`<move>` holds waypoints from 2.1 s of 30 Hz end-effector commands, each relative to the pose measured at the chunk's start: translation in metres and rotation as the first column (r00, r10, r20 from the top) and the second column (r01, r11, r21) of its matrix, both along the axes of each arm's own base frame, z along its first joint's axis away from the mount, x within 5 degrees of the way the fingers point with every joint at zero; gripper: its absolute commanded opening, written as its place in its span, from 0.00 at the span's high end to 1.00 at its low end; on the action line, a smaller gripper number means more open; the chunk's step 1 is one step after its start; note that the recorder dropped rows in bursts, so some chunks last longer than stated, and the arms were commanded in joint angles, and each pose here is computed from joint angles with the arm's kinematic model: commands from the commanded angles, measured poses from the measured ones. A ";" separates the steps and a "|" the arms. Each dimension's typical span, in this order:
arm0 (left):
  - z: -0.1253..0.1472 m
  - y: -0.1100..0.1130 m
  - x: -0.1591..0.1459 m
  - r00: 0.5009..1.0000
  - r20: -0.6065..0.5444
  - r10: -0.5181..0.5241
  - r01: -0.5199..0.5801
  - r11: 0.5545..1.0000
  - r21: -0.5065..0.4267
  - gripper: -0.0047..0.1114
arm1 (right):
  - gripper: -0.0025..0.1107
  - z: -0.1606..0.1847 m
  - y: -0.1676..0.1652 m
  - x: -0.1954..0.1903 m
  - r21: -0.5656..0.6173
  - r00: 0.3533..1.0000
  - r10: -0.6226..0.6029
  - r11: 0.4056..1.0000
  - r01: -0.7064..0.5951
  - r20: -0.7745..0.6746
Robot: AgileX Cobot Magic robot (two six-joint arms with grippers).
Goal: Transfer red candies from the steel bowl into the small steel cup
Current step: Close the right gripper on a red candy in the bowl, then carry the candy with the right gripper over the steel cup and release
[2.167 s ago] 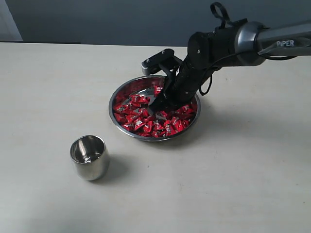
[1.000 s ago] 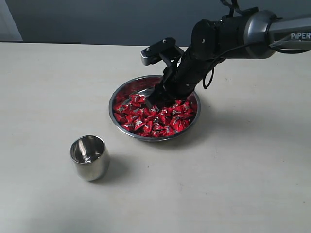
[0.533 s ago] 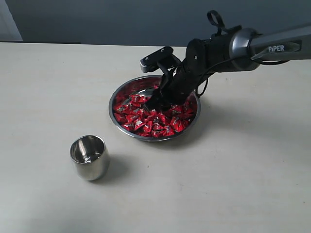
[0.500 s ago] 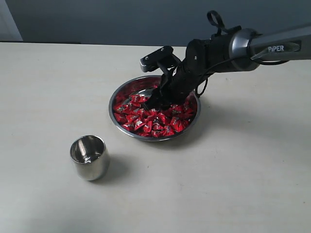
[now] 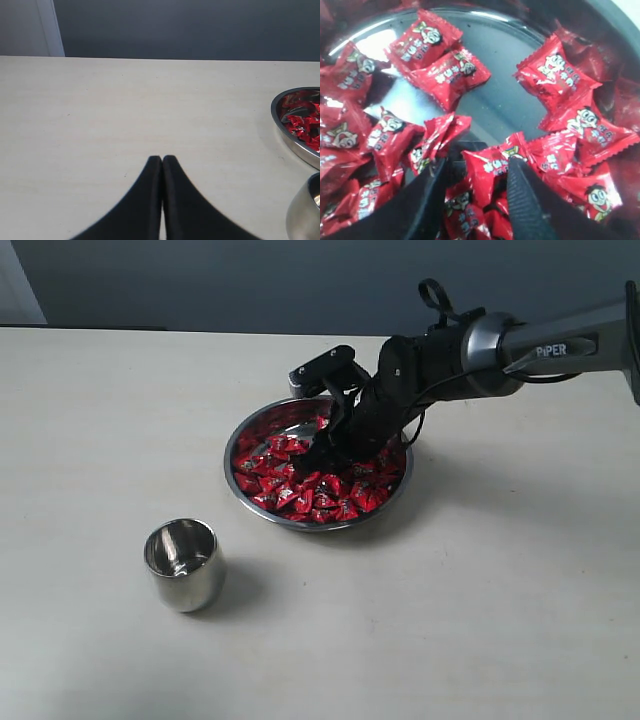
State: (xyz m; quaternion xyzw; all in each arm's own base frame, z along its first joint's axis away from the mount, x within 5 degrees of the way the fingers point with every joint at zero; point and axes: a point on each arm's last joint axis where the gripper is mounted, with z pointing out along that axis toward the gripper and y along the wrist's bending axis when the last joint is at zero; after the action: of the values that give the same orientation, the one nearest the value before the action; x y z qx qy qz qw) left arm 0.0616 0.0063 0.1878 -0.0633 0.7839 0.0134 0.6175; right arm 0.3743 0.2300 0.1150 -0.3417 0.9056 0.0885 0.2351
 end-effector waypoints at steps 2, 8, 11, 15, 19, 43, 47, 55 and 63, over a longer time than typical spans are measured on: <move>-0.001 0.000 0.000 1.000 0.001 -0.005 0.005 1.000 -0.002 0.96 | 0.65 0.002 -0.001 0.002 0.002 1.000 -0.002 1.000 0.002 0.018; -0.001 0.000 0.000 1.000 0.001 -0.005 0.005 1.000 -0.002 0.96 | 0.98 0.002 0.000 0.002 0.004 1.000 -0.003 1.000 0.003 0.017; -0.001 0.000 0.000 1.000 0.001 -0.005 0.005 1.000 -0.002 0.96 | 0.98 0.002 -0.001 0.001 0.004 1.000 -0.006 1.000 0.006 0.007; -0.001 0.000 0.000 1.000 0.001 -0.005 0.005 1.000 -0.002 0.96 | 0.98 0.017 -0.001 0.002 0.023 0.999 -0.007 1.000 0.006 0.041; -0.001 0.000 0.000 1.000 0.001 -0.005 0.005 1.000 -0.002 0.96 | 0.98 0.052 -0.001 0.000 0.067 0.993 -0.013 0.998 0.006 0.113; -0.001 0.000 0.000 1.000 0.001 -0.005 0.005 1.000 -0.002 0.96 | 0.98 0.099 0.101 -0.131 0.156 0.912 0.404 0.908 -0.390 -0.074; -0.001 0.000 0.000 1.000 0.001 -0.005 0.005 1.000 -0.002 0.96 | 0.98 0.098 0.100 -0.133 0.151 0.907 0.411 0.906 -0.396 -0.091; -0.001 0.000 0.000 1.000 0.001 -0.005 0.005 1.000 -0.002 0.96 | 0.98 0.099 0.102 -0.137 0.166 0.883 0.459 0.882 -0.441 -0.096; -0.001 0.000 0.000 1.000 0.001 -0.005 0.005 1.000 -0.002 0.96 | 0.72 0.099 0.102 -0.136 0.166 0.883 0.462 0.880 -0.445 -0.083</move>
State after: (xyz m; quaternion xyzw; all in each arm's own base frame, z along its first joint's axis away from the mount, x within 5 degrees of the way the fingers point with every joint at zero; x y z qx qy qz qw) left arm 0.0616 0.0063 0.1876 -0.0633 0.7845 0.0133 0.6167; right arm 0.2389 0.3314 0.2086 -0.5168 0.8094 0.2238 0.1663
